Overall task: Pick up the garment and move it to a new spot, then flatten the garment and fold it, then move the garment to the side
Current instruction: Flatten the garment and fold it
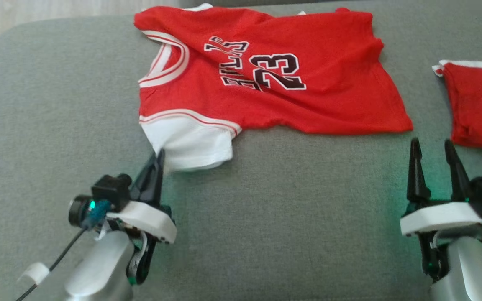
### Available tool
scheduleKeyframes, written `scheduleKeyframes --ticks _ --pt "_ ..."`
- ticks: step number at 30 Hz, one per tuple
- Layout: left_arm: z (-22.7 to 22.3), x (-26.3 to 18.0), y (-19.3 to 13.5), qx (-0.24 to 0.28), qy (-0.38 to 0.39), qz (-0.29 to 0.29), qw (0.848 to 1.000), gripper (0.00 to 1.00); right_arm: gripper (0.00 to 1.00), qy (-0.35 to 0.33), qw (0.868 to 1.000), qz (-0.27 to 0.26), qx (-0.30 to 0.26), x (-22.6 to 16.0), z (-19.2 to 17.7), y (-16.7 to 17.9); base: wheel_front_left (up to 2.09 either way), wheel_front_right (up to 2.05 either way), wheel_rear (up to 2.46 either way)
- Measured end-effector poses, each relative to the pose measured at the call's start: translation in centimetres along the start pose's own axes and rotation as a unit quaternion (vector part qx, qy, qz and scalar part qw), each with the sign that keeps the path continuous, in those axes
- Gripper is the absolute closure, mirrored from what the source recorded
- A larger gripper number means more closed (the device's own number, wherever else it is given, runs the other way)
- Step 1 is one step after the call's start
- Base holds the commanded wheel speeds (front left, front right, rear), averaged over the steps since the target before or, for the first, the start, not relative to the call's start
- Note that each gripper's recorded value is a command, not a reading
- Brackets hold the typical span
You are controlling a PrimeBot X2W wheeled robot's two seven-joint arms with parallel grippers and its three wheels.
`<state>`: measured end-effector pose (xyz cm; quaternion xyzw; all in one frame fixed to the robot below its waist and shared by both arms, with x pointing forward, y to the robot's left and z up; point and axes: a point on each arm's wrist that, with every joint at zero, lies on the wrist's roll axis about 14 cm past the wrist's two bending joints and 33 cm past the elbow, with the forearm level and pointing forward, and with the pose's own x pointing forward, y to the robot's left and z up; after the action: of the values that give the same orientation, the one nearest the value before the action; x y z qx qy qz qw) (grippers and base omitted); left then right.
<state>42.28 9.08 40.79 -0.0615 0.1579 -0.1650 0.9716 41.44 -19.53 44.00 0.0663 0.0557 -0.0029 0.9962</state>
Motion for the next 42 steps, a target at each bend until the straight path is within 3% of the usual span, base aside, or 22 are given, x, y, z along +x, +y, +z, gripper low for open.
scheduleKeyframes --ticks 9,17,25,26,27,28,36,42 --pt "6.8 -1.0 1.2 0.003 -0.117 0.029 0.993 1.00 0.00 0.086 0.996 -0.016 0.005 1.2 -3.8 -0.6 0.00 0.00 0.00" --pt "5.2 -1.8 1.1 -0.002 -0.106 0.030 0.994 1.00 0.00 0.139 0.989 -0.029 0.038 4.3 -5.6 -0.3 0.00 0.00 0.00" --pt "4.9 -1.6 1.4 -0.006 -0.106 0.029 0.994 1.00 0.00 0.180 0.983 -0.022 0.030 6.2 -7.3 0.6 0.00 0.00 0.00" --pt "4.9 -1.6 1.3 -0.007 -0.105 0.028 0.994 1.00 0.16 0.183 0.983 -0.020 0.028 6.4 -7.4 0.7 0.00 0.00 0.00" --pt "4.8 -1.5 1.3 -0.008 -0.105 0.028 0.994 1.00 0.76 0.184 0.982 -0.020 0.026 6.5 -7.4 0.7 0.00 0.00 0.00" --pt "4.7 -1.5 1.2 -0.008 -0.104 0.028 0.994 1.00 1.00 0.184 0.982 -0.019 0.024 6.6 -7.4 0.7 0.00 0.00 0.00" --pt "6.1 -2.1 2.3 -0.015 -0.124 0.043 0.991 1.00 1.00 0.157 0.987 -0.017 0.025 6.2 -6.1 0.9 0.00 0.00 0.00" --pt "8.4 -2.8 2.4 -0.014 -0.155 0.041 0.987 1.00 1.00 0.090 0.996 0.005 0.025 6.8 -1.8 2.2 0.00 0.00 0.00"
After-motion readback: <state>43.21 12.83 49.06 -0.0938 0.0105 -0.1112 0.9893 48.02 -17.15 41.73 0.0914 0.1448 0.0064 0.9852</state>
